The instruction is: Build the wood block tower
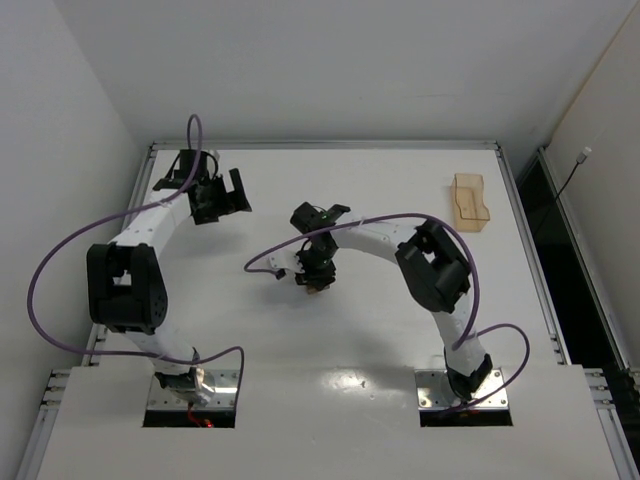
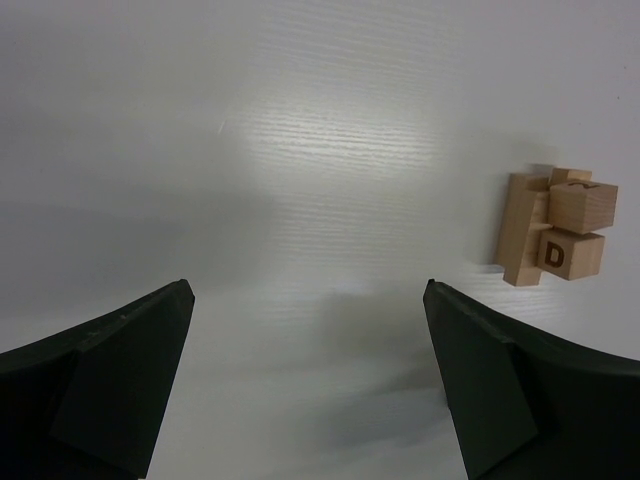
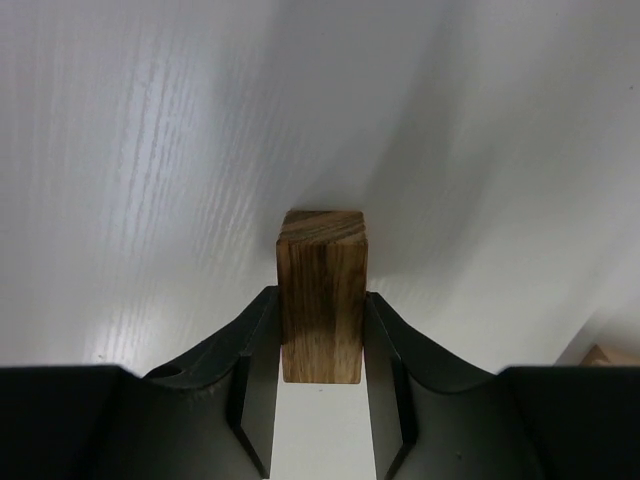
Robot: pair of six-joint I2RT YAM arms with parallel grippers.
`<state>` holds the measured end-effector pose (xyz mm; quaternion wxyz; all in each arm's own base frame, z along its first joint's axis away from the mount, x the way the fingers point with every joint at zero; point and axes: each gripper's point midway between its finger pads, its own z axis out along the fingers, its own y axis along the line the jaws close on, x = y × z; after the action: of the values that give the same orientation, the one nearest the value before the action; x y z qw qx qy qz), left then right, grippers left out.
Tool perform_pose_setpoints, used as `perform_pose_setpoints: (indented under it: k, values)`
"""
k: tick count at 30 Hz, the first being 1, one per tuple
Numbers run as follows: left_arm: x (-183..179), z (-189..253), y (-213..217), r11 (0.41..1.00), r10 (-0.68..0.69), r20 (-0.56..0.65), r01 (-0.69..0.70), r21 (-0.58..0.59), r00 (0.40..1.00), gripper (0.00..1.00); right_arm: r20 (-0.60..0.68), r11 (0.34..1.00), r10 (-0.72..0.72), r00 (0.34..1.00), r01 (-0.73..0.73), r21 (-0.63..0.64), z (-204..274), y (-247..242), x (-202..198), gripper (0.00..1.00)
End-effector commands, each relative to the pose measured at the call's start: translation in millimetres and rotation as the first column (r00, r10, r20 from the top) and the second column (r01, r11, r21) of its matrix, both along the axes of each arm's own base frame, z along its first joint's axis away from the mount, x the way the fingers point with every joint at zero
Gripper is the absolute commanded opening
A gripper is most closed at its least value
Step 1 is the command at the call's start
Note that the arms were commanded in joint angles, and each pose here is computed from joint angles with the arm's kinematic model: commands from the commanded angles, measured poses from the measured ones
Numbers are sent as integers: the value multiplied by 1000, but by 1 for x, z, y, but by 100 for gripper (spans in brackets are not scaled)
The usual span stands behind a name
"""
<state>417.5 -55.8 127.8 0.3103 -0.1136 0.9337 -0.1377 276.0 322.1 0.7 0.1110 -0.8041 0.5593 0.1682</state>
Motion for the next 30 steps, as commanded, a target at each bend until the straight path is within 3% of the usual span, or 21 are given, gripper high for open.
perform_pose_setpoints:
  k: [1, 7, 10, 11, 13, 16, 17, 20, 26, 30]
  values:
    - [-4, 23, 3, 999, 39, 81, -38, -14, 996, 100, -32, 988, -138, 990, 140, 72, 41, 7, 5, 0]
    - [-23, 35, 20, 990, 130, 139, -135, 29, 982, 100, -107, 881, -404, 908, 418, 221, 110, 24, 32, 0]
    - [-28, 39, 26, 986, 149, 156, -158, 47, 976, 100, -128, 747, -588, 799, 597, 293, 142, 22, 65, 0]
    - [-28, 39, 26, 987, 142, 157, -152, 53, 977, 100, -165, 667, -666, 727, 680, 304, 154, 16, 79, 0]
    - [-28, 39, 30, 985, 151, 157, -161, 53, 976, 100, -204, 579, -728, 655, 746, 329, 172, 15, 101, 0]
    - [-26, 42, 31, 984, 158, 168, -170, 59, 973, 100, -243, 329, -881, 405, 896, 298, 183, -2, 140, 0]
    - [-26, 45, 31, 984, 158, 168, -170, 59, 973, 100, -222, 172, -946, 237, 945, 277, 181, -15, 153, 0]
    - [-23, 44, 31, 984, 158, 165, -169, 59, 974, 100, -205, -41, -979, 11, 968, 248, 184, -35, 169, 0]
    - [-17, 40, 31, 984, 158, 148, -168, 63, 976, 100, -163, -233, -964, -208, 961, 150, 154, -49, 167, 0]
    - [-16, 36, 31, 983, 165, 137, -174, 58, 977, 100, -170, -280, -950, -263, 957, 81, 145, -45, 161, 0]
